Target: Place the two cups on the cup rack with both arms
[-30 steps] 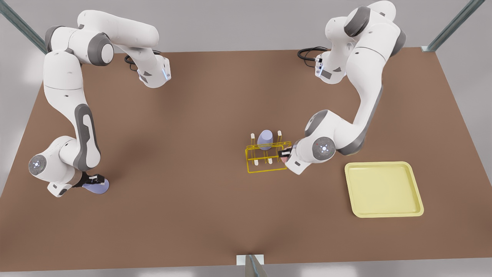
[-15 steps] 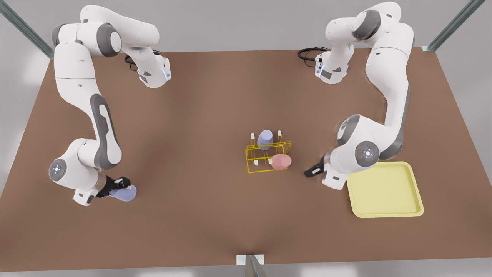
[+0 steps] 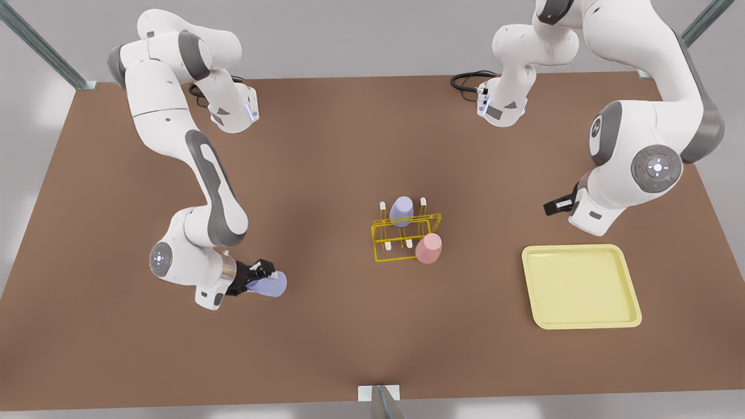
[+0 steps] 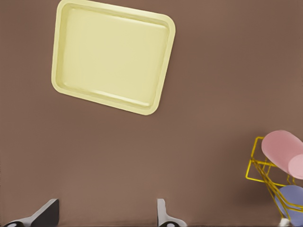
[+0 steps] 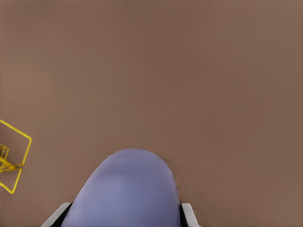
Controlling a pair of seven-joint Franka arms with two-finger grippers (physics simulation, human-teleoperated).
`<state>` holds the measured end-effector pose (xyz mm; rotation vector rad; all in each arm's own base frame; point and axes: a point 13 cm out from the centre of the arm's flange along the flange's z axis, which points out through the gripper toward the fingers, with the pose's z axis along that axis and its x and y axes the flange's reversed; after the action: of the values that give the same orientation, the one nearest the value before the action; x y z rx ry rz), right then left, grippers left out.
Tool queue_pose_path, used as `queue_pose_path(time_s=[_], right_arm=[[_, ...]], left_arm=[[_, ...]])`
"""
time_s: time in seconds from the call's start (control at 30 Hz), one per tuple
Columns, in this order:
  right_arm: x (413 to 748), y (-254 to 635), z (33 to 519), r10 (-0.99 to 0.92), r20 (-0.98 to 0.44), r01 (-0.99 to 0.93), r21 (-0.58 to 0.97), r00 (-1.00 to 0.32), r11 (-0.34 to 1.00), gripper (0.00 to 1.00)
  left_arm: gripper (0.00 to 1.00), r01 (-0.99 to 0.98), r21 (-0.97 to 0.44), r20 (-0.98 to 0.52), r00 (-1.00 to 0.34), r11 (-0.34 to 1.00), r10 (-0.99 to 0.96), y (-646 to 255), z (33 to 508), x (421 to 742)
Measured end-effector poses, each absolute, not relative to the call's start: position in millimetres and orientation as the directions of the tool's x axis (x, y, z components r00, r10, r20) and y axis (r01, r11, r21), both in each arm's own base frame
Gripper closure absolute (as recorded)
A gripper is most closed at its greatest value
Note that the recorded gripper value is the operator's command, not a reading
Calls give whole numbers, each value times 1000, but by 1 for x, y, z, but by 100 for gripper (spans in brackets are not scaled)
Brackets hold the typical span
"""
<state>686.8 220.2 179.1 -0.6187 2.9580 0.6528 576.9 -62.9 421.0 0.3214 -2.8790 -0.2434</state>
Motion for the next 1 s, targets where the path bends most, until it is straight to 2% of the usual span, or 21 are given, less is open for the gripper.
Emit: queue_pose_path(time_s=[0.3, 0.53, 1.0], right_arm=[[692, 333, 213, -279, -151, -317, 498, -948, 807, 20], [676, 407, 241, -251, -147, -290, 529, -957, 797, 20], [673, 489, 263, -146, -128, -191, 523, -981, 830, 21]], left_arm=[[0, -49, 160, 272, -958, 986, -91, -61, 422, 567], [0, 28, 141, 290, -957, 990, -14, -63, 422, 565], [0, 111, 116, 303, -950, 987, 71, -64, 423, 564]])
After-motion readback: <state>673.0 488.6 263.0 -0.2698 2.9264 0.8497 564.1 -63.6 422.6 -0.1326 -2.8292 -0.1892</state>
